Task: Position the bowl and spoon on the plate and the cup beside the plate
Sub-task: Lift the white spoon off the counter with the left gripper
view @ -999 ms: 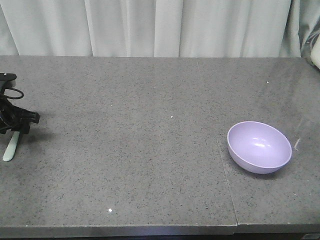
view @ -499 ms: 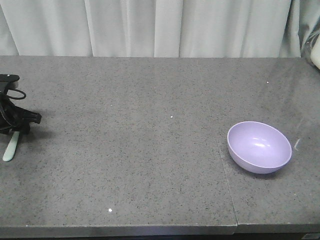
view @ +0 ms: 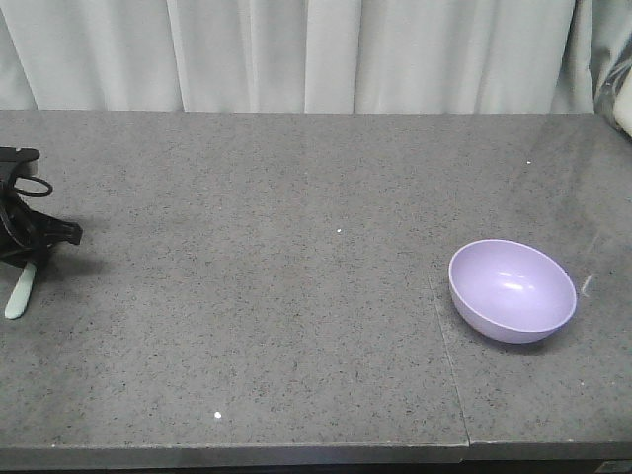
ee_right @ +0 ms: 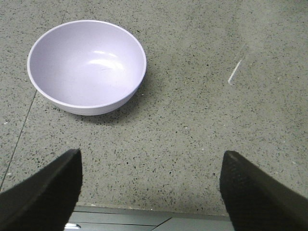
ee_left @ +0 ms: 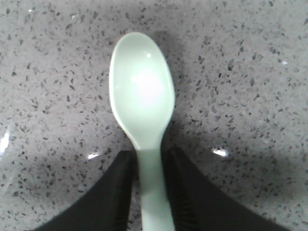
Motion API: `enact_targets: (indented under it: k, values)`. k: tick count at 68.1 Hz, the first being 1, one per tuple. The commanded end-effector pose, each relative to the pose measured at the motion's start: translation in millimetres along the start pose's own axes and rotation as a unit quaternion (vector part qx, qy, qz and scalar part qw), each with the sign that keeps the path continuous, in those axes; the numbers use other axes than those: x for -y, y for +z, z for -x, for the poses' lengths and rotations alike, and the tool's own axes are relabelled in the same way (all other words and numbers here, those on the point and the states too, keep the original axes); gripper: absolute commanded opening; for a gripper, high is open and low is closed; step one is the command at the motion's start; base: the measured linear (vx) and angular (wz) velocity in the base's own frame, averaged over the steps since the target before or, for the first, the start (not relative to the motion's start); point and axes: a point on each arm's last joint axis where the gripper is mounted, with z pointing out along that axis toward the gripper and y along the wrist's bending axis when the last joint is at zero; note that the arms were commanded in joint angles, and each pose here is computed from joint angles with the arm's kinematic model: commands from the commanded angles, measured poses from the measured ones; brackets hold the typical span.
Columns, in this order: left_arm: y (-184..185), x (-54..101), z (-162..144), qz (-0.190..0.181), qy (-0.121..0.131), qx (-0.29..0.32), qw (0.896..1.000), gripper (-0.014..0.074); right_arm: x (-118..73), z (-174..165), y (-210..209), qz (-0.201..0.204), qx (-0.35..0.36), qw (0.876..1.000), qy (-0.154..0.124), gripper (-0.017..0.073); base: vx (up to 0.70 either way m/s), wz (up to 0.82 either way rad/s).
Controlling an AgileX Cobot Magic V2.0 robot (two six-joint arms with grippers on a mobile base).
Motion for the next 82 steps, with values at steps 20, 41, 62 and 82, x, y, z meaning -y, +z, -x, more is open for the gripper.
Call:
enact_targets:
  k: [20, 41, 62, 82]
  values:
    - [-39.2, 0.8, 7.8, 0.004, 0.001, 0.048, 0.999, 0.0066, 2.0, 13.2, -5.0, -0.006, 0.041, 0.999, -0.005, 0.0562, 0.0, 0.0]
    - [-105.2, 6.9, 0.3, -0.016, -0.005, 0.11, 0.994, 0.0066, 2.0, 13.1, -5.0, -0.006, 0.041, 0.999, -0.005, 0.0562, 0.0, 0.0]
    - [-171.9, 33.9, -50.2, -0.049, 0.043, 0.192, 0.979, 0.0066, 2.0, 12.6, -4.9, -0.006, 0.038, 0.999, -0.005, 0.0562, 0.0, 0.0]
    - [-204.1, 38.4, -124.2, -0.06, 0.038, 0.241, 0.968, 0.0066, 2.0, 12.6, -4.9, -0.006, 0.038, 0.999, -0.005, 0.0562, 0.0, 0.0]
